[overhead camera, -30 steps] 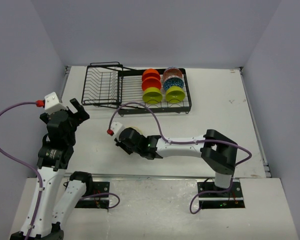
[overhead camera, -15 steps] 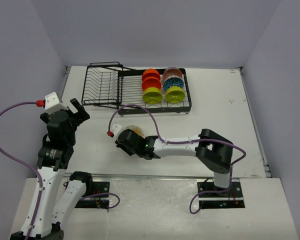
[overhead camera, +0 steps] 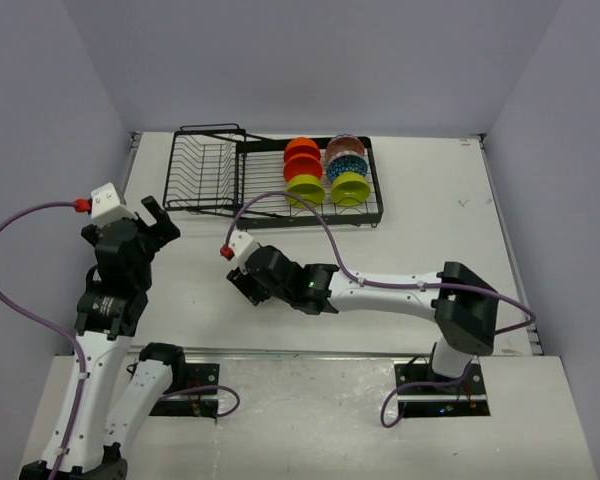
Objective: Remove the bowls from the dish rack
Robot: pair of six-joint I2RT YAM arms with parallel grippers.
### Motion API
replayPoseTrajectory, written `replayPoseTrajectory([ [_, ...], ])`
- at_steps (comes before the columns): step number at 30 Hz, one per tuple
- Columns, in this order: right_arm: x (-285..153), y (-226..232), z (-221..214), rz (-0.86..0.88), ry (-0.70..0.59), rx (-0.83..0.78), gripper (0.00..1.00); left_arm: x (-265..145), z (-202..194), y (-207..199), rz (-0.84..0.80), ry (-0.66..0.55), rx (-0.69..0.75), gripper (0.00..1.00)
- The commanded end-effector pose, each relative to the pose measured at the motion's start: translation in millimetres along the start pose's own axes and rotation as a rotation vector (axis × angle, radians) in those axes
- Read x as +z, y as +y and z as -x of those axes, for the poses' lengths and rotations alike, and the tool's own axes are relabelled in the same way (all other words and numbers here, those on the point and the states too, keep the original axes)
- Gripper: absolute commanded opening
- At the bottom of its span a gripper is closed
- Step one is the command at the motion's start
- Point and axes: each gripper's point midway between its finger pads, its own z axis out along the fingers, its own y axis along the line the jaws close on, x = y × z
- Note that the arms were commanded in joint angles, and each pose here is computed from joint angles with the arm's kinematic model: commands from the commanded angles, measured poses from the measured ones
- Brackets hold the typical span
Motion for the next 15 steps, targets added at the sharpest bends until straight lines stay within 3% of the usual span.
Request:
replayPoseTrajectory([
  [1,-27.7,-13.8,48.2,-0.014,-0.121,0.054,0.55,3.3,8.1,-3.9,-0.014,-0.028,-0.01,1.0],
  [4,-43.6,-38.1,57.0,-0.056,-0.156,0.087,0.59,5.0,6.3,-4.7,-0.015,-0.018,0.0,1.0],
  [6,-56.0,-57.4,62.2,-0.079,-0.181,0.11,0.66,5.3,5.2,-5.8,-0.02,-0.01,0.005,1.0],
  [9,-64.2,-118.2,61.3,-0.186,-0.166,0.149,0.73,5.4,-0.4,-12.4,-0.06,0.018,0.027,1.0],
  [12,-65.2,-160.7,59.3,-0.266,-0.131,0.103,0.77,9.7,-17.9,-13.5,-0.07,0.079,0.055,1.0],
  [15,-60.4,-204.8,58.8,-0.42,-0.075,-0.071,0.8,13.1,-30.1,-12.1,-0.068,0.112,0.071,1.0],
])
